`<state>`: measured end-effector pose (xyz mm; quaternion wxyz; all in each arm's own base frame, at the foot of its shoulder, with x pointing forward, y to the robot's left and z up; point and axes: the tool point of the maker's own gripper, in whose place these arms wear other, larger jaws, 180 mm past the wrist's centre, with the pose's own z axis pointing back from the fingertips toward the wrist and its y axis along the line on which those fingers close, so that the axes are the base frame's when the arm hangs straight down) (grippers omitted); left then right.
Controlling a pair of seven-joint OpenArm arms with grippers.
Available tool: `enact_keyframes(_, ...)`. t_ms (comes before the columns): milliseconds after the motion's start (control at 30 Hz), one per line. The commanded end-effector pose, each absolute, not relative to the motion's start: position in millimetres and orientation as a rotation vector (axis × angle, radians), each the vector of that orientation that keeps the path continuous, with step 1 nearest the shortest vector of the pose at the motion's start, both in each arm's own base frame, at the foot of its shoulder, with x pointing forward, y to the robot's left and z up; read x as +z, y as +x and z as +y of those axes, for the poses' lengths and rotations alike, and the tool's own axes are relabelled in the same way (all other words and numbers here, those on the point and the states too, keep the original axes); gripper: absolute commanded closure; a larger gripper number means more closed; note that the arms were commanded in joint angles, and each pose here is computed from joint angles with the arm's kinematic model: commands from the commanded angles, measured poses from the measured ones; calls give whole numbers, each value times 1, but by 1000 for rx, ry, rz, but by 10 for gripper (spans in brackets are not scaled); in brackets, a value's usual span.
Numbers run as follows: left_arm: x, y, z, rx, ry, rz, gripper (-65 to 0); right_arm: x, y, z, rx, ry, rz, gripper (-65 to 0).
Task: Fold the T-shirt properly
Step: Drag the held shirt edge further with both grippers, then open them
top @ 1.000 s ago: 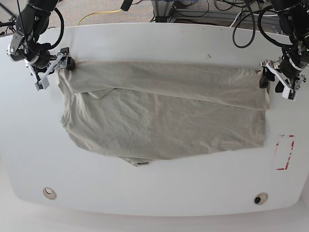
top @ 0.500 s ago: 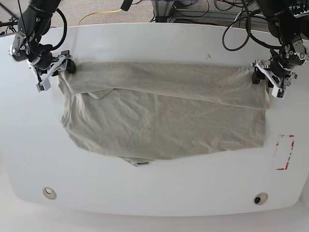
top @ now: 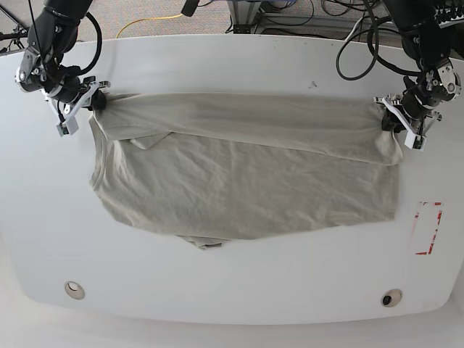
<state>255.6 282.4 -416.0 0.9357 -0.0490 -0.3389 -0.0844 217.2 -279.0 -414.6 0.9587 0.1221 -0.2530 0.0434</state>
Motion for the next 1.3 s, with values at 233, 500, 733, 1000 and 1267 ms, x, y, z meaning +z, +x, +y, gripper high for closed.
enact_keyframes(233, -404, 227, 290, -272, 17, -632, -4, -401, 217, -302, 124, 184, -504, 0)
enact_keyframes(500, -396, 190, 296, -348, 76, -567, -4, -392, 184, -308, 212, 111, -429, 0)
enact_keyframes(733, -391, 159, 313, -344, 137, -478, -4, -385, 155, -299, 286, 77, -377, 0)
enact_keyframes(1000, -394, 148, 318, -341, 150, -426, -162, -390, 136, -296, 288, 83, -335, -59)
enact_keyframes(1267, -376, 162, 315, -384, 178, -475, -343, -387, 138, -297, 288, 79, -346, -466)
